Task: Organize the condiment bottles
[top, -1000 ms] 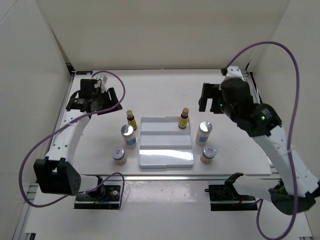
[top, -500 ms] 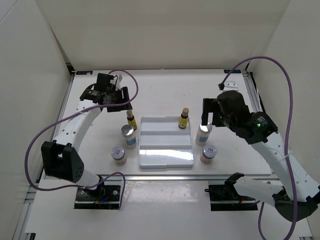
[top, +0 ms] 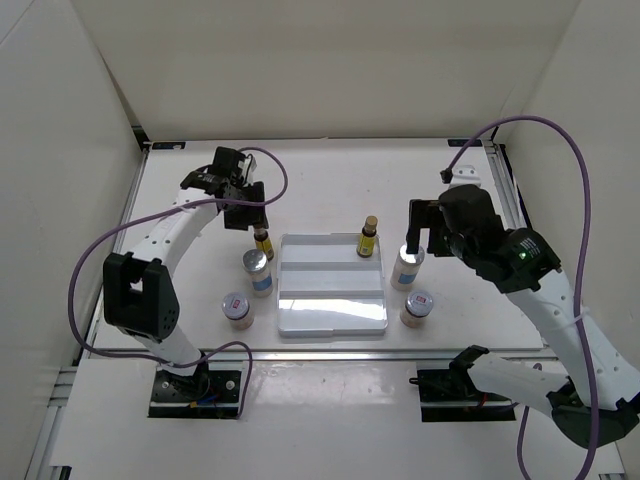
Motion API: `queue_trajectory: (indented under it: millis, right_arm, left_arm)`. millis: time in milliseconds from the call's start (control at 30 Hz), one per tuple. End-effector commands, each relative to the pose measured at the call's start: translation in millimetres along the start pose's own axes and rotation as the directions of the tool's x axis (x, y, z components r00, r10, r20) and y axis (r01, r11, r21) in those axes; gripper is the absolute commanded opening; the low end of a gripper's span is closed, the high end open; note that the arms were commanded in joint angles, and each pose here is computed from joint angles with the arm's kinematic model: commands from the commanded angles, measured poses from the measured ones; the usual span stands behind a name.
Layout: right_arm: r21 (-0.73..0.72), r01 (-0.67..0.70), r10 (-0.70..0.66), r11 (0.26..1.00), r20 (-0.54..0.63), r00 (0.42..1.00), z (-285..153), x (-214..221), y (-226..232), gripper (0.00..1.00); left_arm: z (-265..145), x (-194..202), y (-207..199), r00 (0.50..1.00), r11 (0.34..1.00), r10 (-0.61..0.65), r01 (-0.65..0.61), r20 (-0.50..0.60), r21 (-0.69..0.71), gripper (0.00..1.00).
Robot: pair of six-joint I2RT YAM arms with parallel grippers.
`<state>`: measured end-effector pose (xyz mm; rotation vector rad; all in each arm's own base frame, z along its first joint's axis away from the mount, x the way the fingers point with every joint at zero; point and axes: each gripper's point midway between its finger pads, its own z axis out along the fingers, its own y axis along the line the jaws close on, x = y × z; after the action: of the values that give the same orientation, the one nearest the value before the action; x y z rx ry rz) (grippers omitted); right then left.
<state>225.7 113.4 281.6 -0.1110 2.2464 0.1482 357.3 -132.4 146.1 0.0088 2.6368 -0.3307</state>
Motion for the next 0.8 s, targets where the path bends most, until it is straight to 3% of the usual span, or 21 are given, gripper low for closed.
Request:
queue_trajectory:
  millis: [0, 167, 500, 600, 767]
  right_arm:
    - [0.026, 0.005, -0.005, 1.0, 0.015, 1.0, -4, 0, -7, 1.0]
    - [0.039, 0.008, -0.008, 0.999, 0.012, 1.0, -5, 6, -12, 1.0]
    - [0.054, -0.003, 0.002, 0.999, 0.022, 1.0, -18, 12, -23, 1.0]
    - [0.066, 0.0, -0.001, 0.998, 0.019, 1.0, -19, 16, -27, 1.0]
    - [0.072, -0.002, 0.002, 0.997, 0.005, 1.0, -20, 22, -29, 1.0]
  left_arm:
    - [-13, -12, -1, 0.999, 1.0, 0.003, -0.003, 0.044, -0.007, 0.63]
    - [-9, -4, 4, 1.0, 1.0, 0.0, 0.001, 0.013, -0.028, 0.39]
    - [-75, -55, -46, 0.983, 0.996, 0.081, -0.072, 0.166, -0.058, 0.15]
    - [-84, -64, -71, 0.974, 0.995, 0.101, -0.099, 0.202, -0.019, 0.15]
    - [-63, -50, -101, 0.981, 0.99, 0.133, -0.138, 0.144, 0.026, 0.11]
